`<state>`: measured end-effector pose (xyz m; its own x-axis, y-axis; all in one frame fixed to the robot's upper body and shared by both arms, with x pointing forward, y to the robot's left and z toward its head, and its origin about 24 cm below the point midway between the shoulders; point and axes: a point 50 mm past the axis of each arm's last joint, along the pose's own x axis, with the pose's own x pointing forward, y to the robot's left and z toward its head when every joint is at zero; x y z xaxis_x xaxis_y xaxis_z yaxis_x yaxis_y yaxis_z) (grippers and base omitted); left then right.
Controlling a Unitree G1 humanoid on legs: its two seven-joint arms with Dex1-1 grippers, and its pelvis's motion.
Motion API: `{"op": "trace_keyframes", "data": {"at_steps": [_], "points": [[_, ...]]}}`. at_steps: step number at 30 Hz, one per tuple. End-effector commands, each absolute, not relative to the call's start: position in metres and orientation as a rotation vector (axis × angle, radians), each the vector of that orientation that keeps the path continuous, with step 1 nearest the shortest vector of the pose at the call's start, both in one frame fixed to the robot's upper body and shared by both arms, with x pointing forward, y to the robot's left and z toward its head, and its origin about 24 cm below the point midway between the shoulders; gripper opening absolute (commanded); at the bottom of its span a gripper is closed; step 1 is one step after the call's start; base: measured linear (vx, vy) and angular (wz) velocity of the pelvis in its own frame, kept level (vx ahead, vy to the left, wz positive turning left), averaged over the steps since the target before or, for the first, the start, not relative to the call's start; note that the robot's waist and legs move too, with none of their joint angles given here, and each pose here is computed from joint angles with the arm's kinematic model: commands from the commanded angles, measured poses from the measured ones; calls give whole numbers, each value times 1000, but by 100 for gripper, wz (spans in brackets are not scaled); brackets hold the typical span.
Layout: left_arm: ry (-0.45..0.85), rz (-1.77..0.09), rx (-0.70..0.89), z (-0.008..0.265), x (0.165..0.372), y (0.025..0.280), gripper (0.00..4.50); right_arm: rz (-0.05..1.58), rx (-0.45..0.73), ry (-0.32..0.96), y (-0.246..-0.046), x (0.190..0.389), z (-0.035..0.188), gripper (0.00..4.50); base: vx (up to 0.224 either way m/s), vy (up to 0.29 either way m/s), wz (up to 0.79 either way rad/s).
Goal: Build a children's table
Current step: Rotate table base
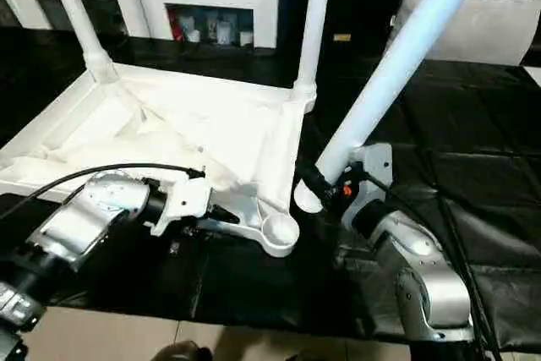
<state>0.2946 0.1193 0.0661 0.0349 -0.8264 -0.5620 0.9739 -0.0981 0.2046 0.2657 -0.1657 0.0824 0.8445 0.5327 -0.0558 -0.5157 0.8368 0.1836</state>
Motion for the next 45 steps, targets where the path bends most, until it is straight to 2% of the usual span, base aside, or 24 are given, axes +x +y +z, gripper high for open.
{"op": "trace_keyframes", "data": {"at_steps": [1, 7, 11, 12, 17, 21, 26, 29, 31, 37, 43, 45], "points": [[294, -1546, 685, 64, 298, 118, 122, 575, 140, 83, -161, 266, 90, 191, 0, 0, 0], [329, -1561, 738, 60, 301, 120, 74, 585, 139, 87, -161, 265, 90, 191, 0, 0, 0], [354, -1573, 693, 58, 299, 120, 49, 586, 140, 84, -161, 266, 90, 191, 0, 0, 0], [390, -1566, 671, 54, 299, 122, 31, 589, 143, 81, -160, 266, 91, 191, 0, 0, 0], [571, -1386, 601, 40, 307, 139, 6, 603, 145, 75, -157, 267, 91, 191, 0, 0, 0], [598, -1202, 529, 38, 316, 145, 0, 605, 144, 71, -156, 268, 92, 191, 0, 0, 0], [632, -1115, 444, 40, 314, 142, 0, 617, 136, 71, -155, 270, 93, 191, 0, 0, 0], [582, -1164, 476, 41, 308, 133, 0, 622, 131, 69, -154, 272, 94, 191, 0, 0, 0], [463, -1223, 512, 46, 306, 125, 0, 629, 127, 67, -153, 272, 94, 191, 0, 0, 0], [351, -1296, 523, 50, 299, 115, 0, 666, 113, 74, -149, 274, 95, 191, 0, 0, 0], [376, -1258, 527, 46, 299, 119, 0, 733, 71, 104, -143, 278, 96, 191, 0, 0, 0], [372, -1235, 510, 45, 303, 120, 0, 776, 36, 149, -135, 286, 97, 191, 0, 0, 0]]}}
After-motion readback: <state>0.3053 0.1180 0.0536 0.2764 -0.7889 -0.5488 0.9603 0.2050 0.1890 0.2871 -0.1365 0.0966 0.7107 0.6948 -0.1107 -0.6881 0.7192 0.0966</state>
